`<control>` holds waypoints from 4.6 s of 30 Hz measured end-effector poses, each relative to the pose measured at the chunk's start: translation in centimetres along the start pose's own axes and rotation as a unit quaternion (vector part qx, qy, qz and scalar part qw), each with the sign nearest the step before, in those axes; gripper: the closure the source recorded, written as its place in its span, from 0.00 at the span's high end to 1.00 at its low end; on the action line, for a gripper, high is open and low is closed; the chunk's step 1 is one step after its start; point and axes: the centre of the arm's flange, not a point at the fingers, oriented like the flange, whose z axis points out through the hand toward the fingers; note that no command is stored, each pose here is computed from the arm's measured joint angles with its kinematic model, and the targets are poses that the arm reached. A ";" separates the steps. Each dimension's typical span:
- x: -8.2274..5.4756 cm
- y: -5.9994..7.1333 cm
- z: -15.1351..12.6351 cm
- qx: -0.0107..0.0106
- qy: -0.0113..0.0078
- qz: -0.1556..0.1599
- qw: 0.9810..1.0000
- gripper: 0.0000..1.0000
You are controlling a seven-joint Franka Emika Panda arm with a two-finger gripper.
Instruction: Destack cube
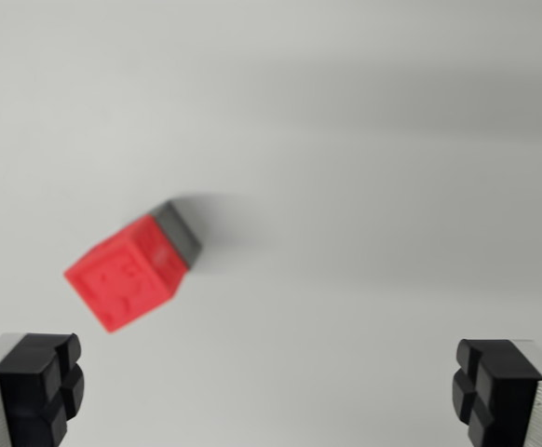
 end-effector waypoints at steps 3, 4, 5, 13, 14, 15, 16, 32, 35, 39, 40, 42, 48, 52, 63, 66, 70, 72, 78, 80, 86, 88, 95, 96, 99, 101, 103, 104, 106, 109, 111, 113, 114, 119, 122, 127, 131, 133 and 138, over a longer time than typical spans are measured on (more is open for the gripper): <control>0.0 0.0 0.0 0.000 0.000 0.000 1.000 1.00; 0.0 0.0 0.0 0.000 0.000 0.000 1.000 1.00; 0.0 0.0 0.0 0.000 0.000 0.000 1.000 1.00; 0.0 0.0 0.0 0.000 0.000 0.000 1.000 1.00; 0.0 0.0 0.0 0.000 0.000 -0.001 1.000 1.00; -0.1 0.0 0.1 -0.001 -0.001 -0.002 1.000 1.00; -0.1 0.0 0.2 -0.001 -0.001 -0.003 1.000 1.00; -2.2 -0.5 2.2 -0.003 -0.003 -0.048 0.999 1.00; -2.9 -0.6 2.8 -0.004 -0.003 -0.062 0.998 1.00; -3.8 -0.8 3.5 -0.005 -0.003 -0.081 0.997 1.00; -4.0 -0.9 3.8 -0.005 -0.003 -0.088 0.996 1.00; -4.6 -1.0 4.2 -0.005 -0.002 -0.099 0.995 1.00; -6.2 -1.3 5.7 -0.007 -0.002 -0.134 0.991 1.00; -7.4 -1.6 6.8 -0.009 -0.002 -0.161 0.987 1.00; -10.8 -2.3 9.6 -0.012 -0.001 -0.234 0.972 1.00; -11.9 -2.5 10.6 -0.013 -0.001 -0.257 0.966 1.00; -12.8 -2.7 11.6 -0.014 -0.001 -0.274 0.962 1.00; -12.9 -2.8 12.4 -0.013 0.000 -0.276 0.961 1.00; -12.6 -2.7 15.2 -0.014 -0.002 -0.277 0.961 1.00; -12.6 -2.6 16.1 -0.014 -0.002 -0.277 0.961 1.00; -12.6 -2.5 18.3 -0.014 -0.002 -0.277 0.961 1.00; -12.6 -2.5 19.2 -0.014 -0.002 -0.277 0.961 1.00; -12.6 -2.4 21.3 -0.014 -0.002 -0.277 0.961 1.00; -12.6 -2.4 21.6 -0.014 -0.002 -0.277 0.961 1.00; -12.6 -2.3 22.5 -0.014 -0.002 -0.278 0.961 1.00; -12.6 -2.3 22.8 -0.014 -0.002 -0.278 0.961 1.00; -12.6 -2.3 23.2 -0.014 -0.002 -0.278 0.961 1.00; -12.6 -2.3 23.4 -0.014 -0.002 -0.278 0.961 1.00; -12.6 -2.3 23.6 -0.014 -0.002 -0.278 0.961 1.00; -12.6 -2.2 24.0 -0.014 -0.002 -0.278 0.961 1.00; -12.6 -2.2 24.1 -0.014 -0.002 -0.277 0.961 1.00; -12.6 -2.2 24.1 -0.014 -0.002 -0.277 0.961 0.00; -12.6 -2.2 24.2 -0.014 -0.002 -0.277 0.961 0.00; -12.6 -2.3 24.1 -0.014 -0.001 -0.278 0.961 0.00; -12.6 -2.3 24.1 -0.014 -0.001 -0.278 0.961 0.00; -12.6 -2.3 24.1 -0.014 -0.001 -0.278 0.961 0.00; -12.6 -2.3 24.1 -0.014 -0.001 -0.278 0.961 0.00; -12.6 -2.3 24.1 -0.014 -0.001 -0.278 0.961 0.00; -12.6 -2.3 24.1 -0.014 -0.001 -0.278 0.961 0.00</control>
